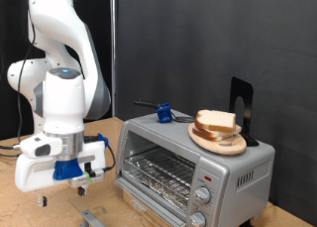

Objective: Make a piece of toast with the oven

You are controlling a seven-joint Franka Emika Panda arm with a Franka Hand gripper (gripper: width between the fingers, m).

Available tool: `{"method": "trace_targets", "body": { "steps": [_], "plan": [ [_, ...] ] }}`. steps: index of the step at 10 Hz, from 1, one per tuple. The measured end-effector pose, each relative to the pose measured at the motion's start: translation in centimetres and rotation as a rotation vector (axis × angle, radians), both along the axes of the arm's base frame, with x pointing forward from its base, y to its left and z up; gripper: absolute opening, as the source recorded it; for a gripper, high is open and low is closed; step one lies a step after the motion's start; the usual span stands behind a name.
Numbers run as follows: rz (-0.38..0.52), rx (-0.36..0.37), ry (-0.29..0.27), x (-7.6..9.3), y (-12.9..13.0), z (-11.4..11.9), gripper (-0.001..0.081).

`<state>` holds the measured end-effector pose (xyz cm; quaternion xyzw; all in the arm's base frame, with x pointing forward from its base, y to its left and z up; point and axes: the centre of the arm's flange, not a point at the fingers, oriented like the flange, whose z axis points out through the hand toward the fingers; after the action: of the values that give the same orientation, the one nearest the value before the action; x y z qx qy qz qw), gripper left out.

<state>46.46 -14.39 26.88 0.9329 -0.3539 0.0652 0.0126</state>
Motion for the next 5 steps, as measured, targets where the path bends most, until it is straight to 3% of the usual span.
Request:
{"method": "trace_targets", "body": {
  "steps": [3,5],
  "plan": [
    [0.011,0.256,-0.063,-2.9,-1.7,2.9,0.0808],
    [0.062,0.419,-0.074,-4.3,-2.5,5.6,0.0808]
  ]
}}
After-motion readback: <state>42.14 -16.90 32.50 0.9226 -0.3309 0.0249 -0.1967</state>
